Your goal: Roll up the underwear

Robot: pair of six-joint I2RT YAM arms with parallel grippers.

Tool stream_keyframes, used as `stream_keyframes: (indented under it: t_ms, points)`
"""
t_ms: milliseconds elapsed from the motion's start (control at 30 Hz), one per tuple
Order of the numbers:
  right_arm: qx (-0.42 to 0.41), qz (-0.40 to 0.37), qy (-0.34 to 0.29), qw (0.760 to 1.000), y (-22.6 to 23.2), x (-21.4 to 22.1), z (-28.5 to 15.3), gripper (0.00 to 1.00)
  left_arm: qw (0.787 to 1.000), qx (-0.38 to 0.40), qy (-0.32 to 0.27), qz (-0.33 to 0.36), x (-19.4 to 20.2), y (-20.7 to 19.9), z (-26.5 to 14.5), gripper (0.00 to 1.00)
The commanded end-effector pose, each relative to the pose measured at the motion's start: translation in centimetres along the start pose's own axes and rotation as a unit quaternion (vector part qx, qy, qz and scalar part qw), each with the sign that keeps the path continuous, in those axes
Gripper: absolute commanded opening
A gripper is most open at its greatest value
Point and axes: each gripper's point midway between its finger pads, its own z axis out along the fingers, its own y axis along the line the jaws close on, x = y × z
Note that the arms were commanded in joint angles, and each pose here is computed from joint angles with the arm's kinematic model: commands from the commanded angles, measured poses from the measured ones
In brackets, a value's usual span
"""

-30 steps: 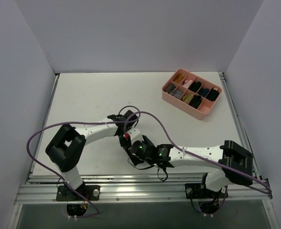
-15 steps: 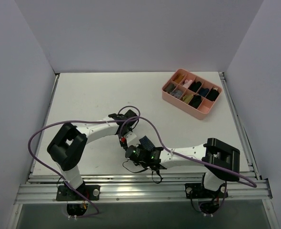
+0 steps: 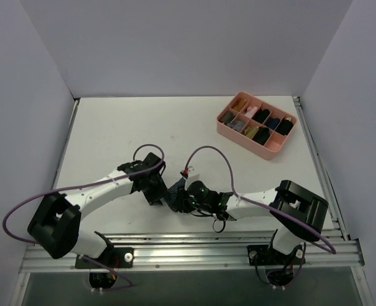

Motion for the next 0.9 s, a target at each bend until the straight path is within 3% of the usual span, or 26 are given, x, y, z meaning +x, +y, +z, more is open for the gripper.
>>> stream_keyframes:
  t_ms: [0,267,700,867]
  points:
    - [0.093,0.021,0.13,0.987,-7.6,7.6,-0.8,0.0,1.0,0.006,-0.007,0.006,-0.1,0.1,-1.6,0.49]
    - [0.062,0.067,0.177,0.98,-8.6,9.8,-0.4,0.0,0.999,0.006,-0.012,0.048,-0.8,-0.7,-1.2,0.55]
    - [0.043,0.166,0.19,0.967,-10.7,12.2,-0.9,0.0,0.994,0.033,-0.063,0.079,-3.9,-2.6,-2.0,0.59]
    - [0.036,0.191,0.196,0.961,-11.3,12.3,-0.9,0.0,0.994,0.021,-0.054,0.096,-4.2,-2.7,-0.8,0.6]
